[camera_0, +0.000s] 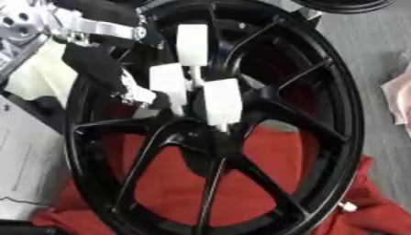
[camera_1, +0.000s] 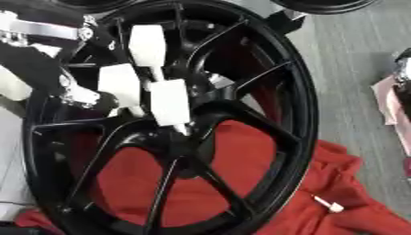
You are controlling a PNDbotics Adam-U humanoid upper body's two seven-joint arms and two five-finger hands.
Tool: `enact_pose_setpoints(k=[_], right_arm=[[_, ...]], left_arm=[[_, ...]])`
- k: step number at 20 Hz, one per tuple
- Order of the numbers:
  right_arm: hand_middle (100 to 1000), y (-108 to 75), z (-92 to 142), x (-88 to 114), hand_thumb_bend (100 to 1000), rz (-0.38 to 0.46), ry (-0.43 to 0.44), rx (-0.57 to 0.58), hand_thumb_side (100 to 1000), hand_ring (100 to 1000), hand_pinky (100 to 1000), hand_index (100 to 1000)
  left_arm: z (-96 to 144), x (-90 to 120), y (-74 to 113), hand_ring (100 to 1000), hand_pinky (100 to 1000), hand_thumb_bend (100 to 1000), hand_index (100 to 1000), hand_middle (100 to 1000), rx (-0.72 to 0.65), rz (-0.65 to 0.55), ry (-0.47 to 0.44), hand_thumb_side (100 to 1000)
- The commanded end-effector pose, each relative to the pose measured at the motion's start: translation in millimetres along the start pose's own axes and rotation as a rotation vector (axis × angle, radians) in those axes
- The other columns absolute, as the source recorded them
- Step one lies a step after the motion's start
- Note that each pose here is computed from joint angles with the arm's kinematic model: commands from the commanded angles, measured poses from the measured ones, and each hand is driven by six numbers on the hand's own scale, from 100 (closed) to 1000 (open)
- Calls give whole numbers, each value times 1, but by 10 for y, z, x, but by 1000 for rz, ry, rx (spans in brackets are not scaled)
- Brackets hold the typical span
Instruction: Pull the pin out of the wheel hub.
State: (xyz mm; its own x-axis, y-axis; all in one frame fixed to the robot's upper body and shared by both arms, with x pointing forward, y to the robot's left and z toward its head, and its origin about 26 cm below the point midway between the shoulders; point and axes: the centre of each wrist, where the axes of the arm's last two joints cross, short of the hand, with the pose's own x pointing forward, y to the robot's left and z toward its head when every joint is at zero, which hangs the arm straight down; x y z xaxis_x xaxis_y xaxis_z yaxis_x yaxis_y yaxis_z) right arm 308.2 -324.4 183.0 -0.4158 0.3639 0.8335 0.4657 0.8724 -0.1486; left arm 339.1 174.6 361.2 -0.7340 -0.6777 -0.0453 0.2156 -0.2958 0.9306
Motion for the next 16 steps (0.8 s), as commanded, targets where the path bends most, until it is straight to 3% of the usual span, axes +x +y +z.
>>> enact_pose_setpoints(k=[1,13,16], right_arm=[[694,-28,-28,36,100,-2,-17,0,524,765,813,842],[694,-30,-25,20,100,-12,-15,-10,525,765,814,843],[694,-28,-24,18,100,-15,-15,-12,525,765,814,843]], left_arm=[[58,8,74,617,744,400,800,520,20,-13,24,700],[11,28,100,571,702,437,763,478,43,-22,71,704],[-12,26,97,552,690,393,723,459,48,-23,71,699]])
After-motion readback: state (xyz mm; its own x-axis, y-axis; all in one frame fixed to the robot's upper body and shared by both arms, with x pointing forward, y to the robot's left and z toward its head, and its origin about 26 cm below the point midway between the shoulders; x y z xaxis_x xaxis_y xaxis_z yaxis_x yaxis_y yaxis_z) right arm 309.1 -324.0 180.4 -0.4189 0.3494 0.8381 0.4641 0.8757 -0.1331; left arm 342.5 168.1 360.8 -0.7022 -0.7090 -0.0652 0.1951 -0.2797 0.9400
